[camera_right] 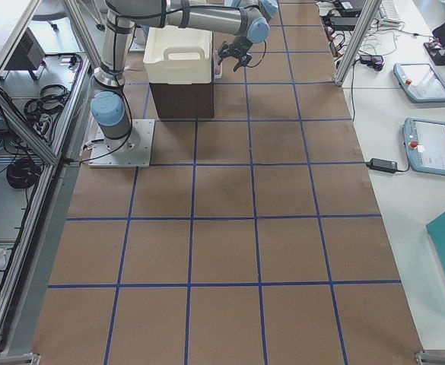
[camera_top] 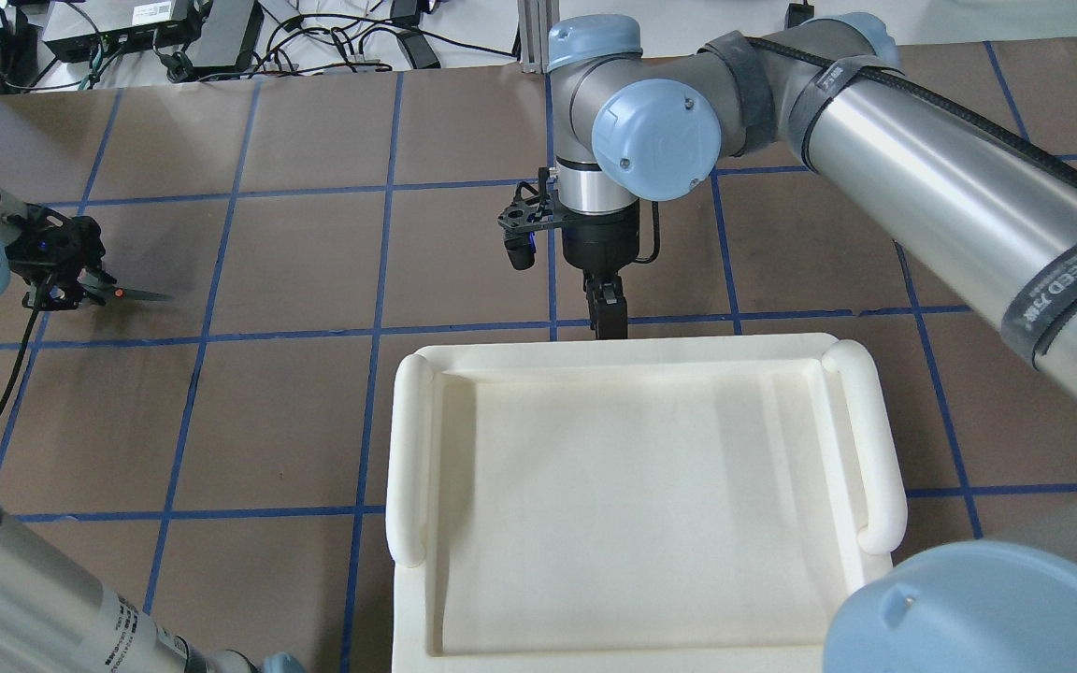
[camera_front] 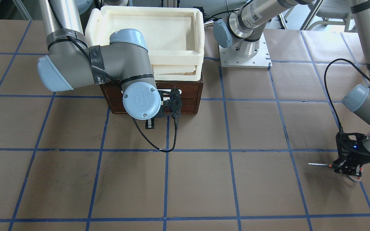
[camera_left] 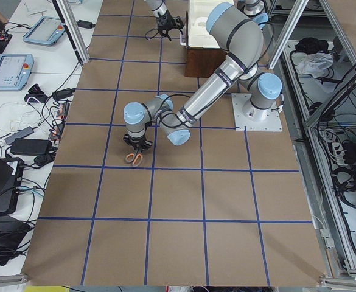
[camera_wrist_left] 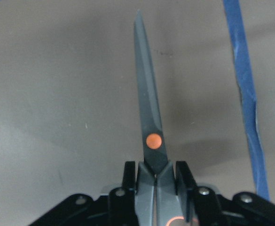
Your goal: Place scissors in drawer with both arms
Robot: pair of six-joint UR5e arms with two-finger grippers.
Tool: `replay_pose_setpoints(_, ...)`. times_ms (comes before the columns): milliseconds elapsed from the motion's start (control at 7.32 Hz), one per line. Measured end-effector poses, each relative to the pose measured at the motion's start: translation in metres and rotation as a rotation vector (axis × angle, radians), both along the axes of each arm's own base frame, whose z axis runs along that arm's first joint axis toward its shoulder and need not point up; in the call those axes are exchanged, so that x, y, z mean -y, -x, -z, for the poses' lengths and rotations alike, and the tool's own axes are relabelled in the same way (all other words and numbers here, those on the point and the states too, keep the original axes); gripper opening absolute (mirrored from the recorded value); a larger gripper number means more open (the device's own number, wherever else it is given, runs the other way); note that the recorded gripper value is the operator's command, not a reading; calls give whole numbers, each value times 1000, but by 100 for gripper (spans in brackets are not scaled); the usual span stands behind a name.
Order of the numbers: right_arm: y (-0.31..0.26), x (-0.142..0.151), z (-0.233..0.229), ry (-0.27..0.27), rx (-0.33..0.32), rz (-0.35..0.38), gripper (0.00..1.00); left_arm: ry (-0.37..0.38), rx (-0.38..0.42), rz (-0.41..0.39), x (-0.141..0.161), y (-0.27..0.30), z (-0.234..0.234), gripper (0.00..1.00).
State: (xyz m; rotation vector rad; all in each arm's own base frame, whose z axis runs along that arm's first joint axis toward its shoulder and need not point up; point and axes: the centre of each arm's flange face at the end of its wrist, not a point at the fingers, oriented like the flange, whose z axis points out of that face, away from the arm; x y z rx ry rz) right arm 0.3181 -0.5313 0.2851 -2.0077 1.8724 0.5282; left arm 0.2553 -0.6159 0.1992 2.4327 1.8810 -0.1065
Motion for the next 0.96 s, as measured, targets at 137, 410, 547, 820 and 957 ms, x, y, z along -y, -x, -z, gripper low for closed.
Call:
replay_pose_setpoints(137,0,-2,2,-5,-2,-1,70,19,-7,4,0,5,-15,0)
replay_pose_setpoints(410,1,-3,5,-11,-5,-1,59,31,-24,7,-3,14,-37,0)
replay_pose_setpoints(547,2,-3,5,-10,-12,-6,48,27,-32,7,-4,16,-39,0)
replay_pose_setpoints(820,4,-2,5,5,-33,-23,40,22,-38,12,-6,23,-44,0)
replay_pose_setpoints(957,5,-1,4,11,-35,-25,40,19,-41,20,-6,30,-52,0)
